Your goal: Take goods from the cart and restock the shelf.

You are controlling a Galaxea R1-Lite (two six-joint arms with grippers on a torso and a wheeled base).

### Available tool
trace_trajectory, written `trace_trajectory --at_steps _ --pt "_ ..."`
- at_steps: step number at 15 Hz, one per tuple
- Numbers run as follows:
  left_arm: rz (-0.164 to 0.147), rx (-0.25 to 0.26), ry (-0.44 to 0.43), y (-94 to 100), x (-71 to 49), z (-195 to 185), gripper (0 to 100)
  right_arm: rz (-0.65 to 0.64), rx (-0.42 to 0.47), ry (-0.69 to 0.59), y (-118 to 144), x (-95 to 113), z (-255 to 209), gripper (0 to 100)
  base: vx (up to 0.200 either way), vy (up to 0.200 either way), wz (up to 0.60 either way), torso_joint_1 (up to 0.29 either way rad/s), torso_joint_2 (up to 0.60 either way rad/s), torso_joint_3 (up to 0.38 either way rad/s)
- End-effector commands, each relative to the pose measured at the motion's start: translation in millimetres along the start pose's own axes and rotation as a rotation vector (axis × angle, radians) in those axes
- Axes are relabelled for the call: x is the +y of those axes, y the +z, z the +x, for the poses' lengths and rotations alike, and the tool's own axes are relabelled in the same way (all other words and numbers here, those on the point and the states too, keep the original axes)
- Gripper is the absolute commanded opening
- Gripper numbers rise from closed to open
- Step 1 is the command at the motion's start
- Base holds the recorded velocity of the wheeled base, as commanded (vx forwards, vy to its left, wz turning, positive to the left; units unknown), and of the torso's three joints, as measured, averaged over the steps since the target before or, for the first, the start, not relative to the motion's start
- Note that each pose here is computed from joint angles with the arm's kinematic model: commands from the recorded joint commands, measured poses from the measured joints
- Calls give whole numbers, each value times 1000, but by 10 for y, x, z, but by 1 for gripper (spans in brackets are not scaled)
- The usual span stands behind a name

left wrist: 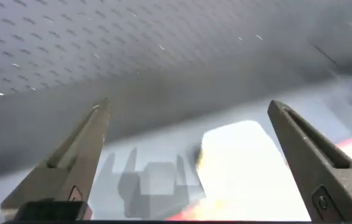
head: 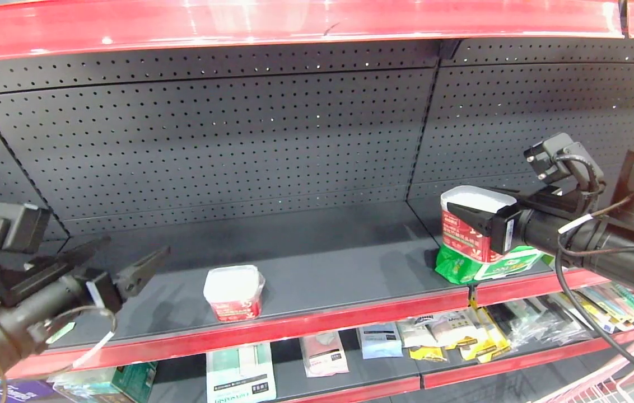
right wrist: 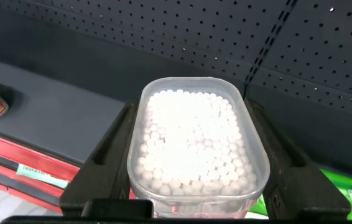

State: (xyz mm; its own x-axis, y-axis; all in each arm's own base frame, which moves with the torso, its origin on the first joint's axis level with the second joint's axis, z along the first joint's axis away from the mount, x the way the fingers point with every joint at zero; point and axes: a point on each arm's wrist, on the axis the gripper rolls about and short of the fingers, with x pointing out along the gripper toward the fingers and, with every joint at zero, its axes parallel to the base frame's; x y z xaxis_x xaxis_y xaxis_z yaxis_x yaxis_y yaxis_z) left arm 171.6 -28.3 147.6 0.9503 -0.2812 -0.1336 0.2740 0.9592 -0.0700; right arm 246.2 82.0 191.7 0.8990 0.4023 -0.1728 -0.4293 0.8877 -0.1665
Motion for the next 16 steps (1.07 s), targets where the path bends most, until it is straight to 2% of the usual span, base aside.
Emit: trace_trajectory --at_steps 1,2,4,7,8,9,12,14,16 --pt "92 -65 -138 -139 -108 -574 100 -8 -6 0 8 6 -48 0 0 0 0 0 0 0" --pt "122 -81 -175 -165 -141 -753 100 -7 -9 -2 15 1 -52 0 0 0 0 0 0 0" --pt "118 -73 -143 -156 -166 -1031 100 -3 -15 -3 31 -2 -53 0 0 0 0 0 0 0" --pt "91 13 31 -239 -186 -1455 100 -8 -4 -1 3 3 -50 0 0 0 0 0 0 0" --pt "85 56 105 -313 -217 -1706 100 -10 -18 4 40 0 -33 0 0 0 0 0 0 0" --pt "86 55 134 -346 -223 -1774 100 -10 -20 8 45 -1 -28 0 0 0 0 0 0 0" --pt "94 -13 261 -502 -222 -1942 100 -11 -16 31 30 52 -42 0 0 0 0 0 0 0" --pt "96 -2 294 -739 -239 -2102 100 -9 -17 35 32 56 -37 0 0 0 0 0 0 0" --pt "92 15 347 -793 -231 -2103 100 -10 -22 37 46 50 -26 0 0 0 0 0 0 0"
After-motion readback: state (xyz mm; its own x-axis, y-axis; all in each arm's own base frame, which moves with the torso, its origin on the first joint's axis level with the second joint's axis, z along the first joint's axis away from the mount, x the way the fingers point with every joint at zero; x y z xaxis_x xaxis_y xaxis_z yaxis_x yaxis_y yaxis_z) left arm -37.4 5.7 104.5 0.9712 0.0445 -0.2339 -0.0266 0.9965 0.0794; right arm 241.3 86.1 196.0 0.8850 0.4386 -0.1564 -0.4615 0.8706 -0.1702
